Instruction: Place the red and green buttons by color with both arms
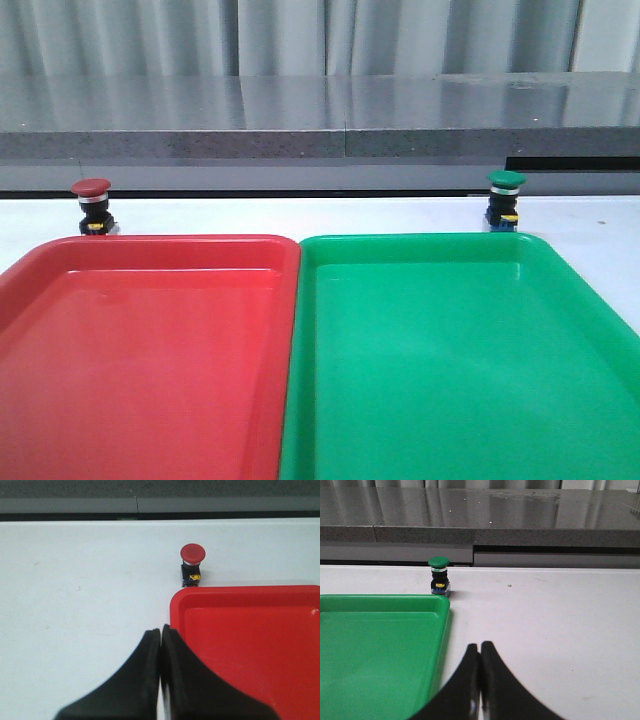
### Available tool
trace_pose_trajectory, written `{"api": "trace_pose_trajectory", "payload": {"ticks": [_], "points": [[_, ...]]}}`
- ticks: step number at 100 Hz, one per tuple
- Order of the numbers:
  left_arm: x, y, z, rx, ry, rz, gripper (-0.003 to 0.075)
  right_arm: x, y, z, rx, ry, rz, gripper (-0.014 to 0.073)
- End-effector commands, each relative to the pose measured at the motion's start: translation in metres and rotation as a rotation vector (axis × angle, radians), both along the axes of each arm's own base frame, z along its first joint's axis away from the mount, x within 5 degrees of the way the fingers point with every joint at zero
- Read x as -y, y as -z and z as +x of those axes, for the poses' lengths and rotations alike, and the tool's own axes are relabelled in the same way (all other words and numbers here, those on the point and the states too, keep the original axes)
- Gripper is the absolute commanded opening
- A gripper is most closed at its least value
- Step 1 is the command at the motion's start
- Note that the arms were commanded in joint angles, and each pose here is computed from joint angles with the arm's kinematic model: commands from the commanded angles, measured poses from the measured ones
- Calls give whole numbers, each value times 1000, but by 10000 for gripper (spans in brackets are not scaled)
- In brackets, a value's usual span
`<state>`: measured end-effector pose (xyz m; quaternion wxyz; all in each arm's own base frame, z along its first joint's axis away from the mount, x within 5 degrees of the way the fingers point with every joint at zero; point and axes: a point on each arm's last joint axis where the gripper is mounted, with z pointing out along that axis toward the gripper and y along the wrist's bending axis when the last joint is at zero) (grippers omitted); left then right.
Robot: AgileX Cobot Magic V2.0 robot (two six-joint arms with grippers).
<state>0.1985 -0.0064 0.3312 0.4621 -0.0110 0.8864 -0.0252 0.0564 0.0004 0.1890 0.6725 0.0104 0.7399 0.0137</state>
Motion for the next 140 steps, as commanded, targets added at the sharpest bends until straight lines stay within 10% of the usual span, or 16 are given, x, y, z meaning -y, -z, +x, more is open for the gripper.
{"api": "trace_pose_trajectory", "payload": {"ticks": [1, 16, 41, 80, 140], "points": [[0, -16, 4, 90, -2, -12, -12, 0, -14, -2, 114, 6, -10, -67], [1, -16, 4, 86, -2, -13, 156, 0, -14, -2, 114, 6, -10, -67], [1, -16, 4, 81, -2, -19, 706, 0, -14, -2, 114, 6, -10, -67], [4, -18, 26, 66, -9, -86, 659, 0, -14, -2, 114, 6, -10, -67], [33, -2, 162, -26, 61, -58, 654, 0, -14, -2, 114, 6, -10, -67]]}}
